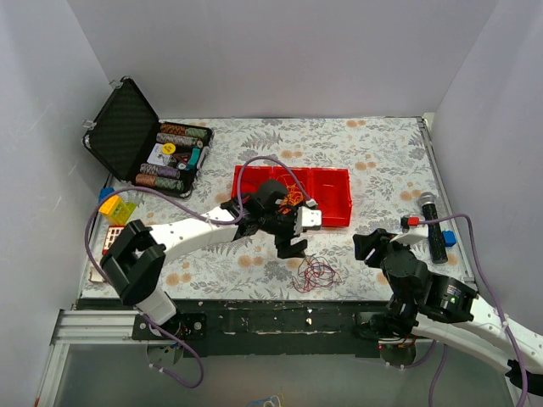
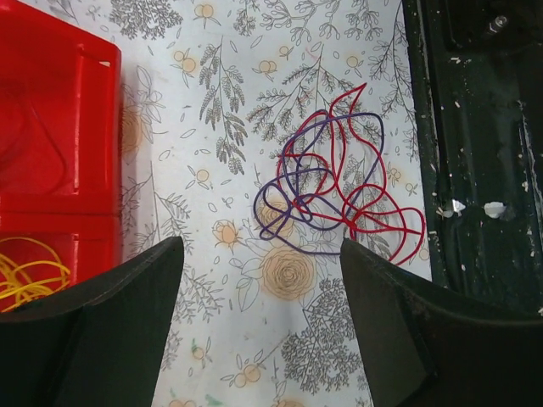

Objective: Untangle the cables

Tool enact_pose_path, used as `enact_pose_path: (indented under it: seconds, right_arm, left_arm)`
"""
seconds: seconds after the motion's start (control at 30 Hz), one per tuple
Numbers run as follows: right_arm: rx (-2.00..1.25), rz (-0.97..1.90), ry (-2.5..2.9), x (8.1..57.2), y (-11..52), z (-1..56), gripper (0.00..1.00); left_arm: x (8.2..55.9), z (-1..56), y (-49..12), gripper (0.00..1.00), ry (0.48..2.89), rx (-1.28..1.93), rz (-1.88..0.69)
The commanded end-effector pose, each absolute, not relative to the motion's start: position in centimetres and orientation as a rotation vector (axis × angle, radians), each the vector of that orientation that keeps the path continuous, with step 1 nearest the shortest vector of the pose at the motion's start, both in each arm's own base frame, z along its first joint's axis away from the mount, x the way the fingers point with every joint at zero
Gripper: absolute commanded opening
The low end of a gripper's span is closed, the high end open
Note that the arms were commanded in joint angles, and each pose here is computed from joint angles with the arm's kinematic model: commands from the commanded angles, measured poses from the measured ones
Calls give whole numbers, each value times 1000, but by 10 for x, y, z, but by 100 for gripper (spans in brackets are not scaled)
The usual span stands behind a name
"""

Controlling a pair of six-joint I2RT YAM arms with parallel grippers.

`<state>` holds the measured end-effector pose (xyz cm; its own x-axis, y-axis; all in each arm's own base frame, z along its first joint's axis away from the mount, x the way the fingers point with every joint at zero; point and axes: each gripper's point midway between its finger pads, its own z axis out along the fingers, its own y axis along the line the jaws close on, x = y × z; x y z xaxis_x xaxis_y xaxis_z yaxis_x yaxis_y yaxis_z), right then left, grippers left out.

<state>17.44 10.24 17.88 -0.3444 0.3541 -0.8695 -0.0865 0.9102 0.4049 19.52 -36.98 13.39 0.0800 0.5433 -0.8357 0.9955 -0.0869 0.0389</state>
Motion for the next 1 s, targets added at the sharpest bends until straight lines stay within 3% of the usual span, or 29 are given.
enact_pose_path:
  seconds: [0.0, 0.5, 0.57, 0.7, 0.97]
  right_arm:
    - [216, 511, 1837, 176, 108, 189, 61]
    - [201, 588, 1804, 176, 119, 199, 62]
    - [200, 599, 1794, 176, 119, 203, 62]
    - [200, 601, 1787, 176, 119, 204, 62]
    - [178, 592, 1797, 177, 123, 199, 63]
  left_arm:
    - [191, 124, -382, 75, 1546, 1667, -977]
    - [200, 74, -406, 58, 1529, 1802, -928]
    - [202, 73, -408, 50, 1517, 1810, -918]
    - [208, 77, -411, 19, 1505, 1801, -887]
    - [201, 100, -404, 7, 1502, 1752, -891]
